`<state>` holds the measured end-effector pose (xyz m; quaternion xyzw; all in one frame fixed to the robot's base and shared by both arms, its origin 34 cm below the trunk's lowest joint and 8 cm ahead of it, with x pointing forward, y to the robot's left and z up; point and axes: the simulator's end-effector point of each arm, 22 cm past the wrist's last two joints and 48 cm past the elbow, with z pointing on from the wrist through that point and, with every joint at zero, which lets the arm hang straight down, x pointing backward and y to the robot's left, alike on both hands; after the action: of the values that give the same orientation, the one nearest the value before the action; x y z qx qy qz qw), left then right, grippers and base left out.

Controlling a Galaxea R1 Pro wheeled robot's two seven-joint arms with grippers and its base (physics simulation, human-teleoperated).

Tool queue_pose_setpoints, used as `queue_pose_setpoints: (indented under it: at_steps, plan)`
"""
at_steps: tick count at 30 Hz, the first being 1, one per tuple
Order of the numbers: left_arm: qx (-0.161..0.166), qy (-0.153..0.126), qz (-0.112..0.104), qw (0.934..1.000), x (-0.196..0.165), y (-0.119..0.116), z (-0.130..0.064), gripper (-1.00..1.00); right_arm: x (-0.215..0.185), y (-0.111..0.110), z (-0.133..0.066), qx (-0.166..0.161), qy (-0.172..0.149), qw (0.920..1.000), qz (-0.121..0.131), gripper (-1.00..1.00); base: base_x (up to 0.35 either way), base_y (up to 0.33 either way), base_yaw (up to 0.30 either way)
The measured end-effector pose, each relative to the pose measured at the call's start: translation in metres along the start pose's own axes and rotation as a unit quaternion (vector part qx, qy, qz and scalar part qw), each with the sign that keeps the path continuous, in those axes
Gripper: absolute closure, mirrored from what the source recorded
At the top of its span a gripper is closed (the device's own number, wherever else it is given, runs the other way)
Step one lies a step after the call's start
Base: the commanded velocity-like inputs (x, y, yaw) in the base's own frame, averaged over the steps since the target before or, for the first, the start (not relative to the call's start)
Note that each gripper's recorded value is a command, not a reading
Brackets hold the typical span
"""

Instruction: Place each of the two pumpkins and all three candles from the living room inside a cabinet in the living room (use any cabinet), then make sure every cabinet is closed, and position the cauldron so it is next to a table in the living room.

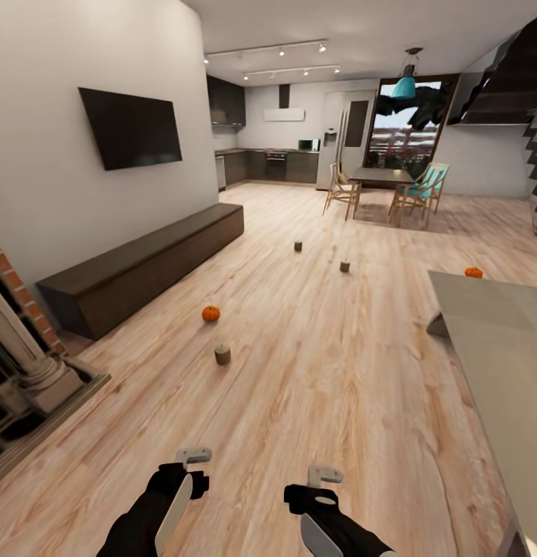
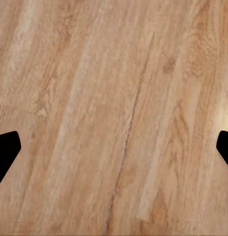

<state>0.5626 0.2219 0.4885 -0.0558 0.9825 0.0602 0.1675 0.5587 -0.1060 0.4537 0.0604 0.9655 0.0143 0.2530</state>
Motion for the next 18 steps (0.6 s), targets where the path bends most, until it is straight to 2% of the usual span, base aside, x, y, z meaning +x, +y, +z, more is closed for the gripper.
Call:
queue_pose_setpoints:
  at_steps: [11, 18]
  plan:
    - [0.0, 0.0, 0.001, 1.0, 0.0003, -0.0003, 0.0003, -1.0, 0.0002, 0.0001, 0.0002, 0.0, 0.0, 1.0, 0.002, -1.0, 0.334, -0.006, -0.054]
    - [0.0, 0.0, 0.001, 1.0, -0.0002, -0.0001, 0.0004, -1.0, 0.0, 0.0006, 0.0002, -0.001, 0.0, 1.0, 0.002, -1.0, 0.305, -0.15, -0.003]
